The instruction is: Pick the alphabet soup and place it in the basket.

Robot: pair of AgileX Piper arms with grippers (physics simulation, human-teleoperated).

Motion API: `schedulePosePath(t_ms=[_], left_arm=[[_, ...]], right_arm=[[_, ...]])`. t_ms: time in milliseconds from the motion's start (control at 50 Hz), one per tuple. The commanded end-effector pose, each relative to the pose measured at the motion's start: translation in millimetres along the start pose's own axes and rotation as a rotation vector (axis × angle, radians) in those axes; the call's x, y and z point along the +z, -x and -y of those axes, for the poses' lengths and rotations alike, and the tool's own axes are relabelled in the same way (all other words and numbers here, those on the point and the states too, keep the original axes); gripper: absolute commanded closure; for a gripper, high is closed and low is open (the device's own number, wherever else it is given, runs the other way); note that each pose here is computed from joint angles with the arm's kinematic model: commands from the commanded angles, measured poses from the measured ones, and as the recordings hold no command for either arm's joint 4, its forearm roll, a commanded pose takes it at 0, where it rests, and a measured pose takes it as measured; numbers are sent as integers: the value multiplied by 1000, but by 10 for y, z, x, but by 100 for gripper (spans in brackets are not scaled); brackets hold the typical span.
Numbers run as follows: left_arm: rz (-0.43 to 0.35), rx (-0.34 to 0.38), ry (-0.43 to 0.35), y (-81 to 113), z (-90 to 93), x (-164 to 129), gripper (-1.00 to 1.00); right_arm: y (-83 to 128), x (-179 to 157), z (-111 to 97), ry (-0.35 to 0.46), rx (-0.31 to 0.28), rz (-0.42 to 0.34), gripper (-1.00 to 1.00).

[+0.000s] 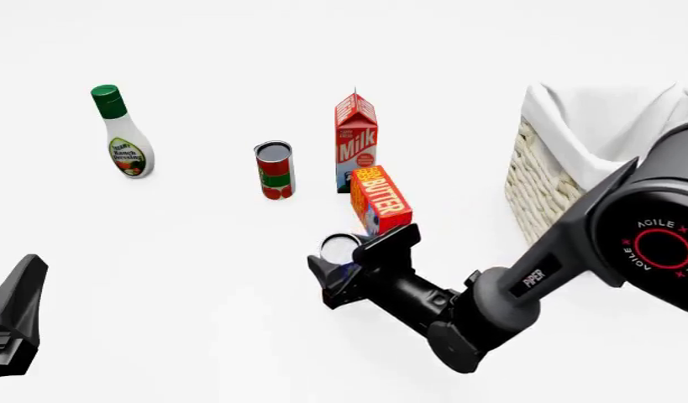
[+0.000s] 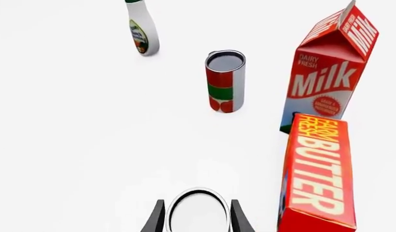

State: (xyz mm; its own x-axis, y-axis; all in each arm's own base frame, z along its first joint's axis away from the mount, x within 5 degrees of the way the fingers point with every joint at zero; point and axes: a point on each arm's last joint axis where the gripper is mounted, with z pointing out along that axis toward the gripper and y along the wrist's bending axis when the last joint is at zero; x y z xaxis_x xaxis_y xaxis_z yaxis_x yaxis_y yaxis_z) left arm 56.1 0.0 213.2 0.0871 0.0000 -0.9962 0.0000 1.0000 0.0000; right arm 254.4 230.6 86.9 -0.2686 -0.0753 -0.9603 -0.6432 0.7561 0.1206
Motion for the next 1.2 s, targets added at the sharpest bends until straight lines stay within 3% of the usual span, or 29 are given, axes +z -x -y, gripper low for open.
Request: schedulePosePath(t_ms=[20, 320, 340, 720, 1200], left_arm=[[0, 0, 0, 0, 0, 0, -100], [0, 0, 0, 0, 0, 0, -100], [0, 0, 0, 0, 0, 0, -100], [0, 0, 0, 0, 0, 0, -100], [0, 0, 0, 0, 0, 0, -100]], right_arm=[[-42, 32, 2, 0, -2, -11, -100], [-78, 61, 13, -4, -2, -21, -100], [-79, 60, 11, -3, -2, -21, 100], [-43, 24, -17, 5, 2, -10, 100], [350, -344, -143, 40, -19, 82, 100]])
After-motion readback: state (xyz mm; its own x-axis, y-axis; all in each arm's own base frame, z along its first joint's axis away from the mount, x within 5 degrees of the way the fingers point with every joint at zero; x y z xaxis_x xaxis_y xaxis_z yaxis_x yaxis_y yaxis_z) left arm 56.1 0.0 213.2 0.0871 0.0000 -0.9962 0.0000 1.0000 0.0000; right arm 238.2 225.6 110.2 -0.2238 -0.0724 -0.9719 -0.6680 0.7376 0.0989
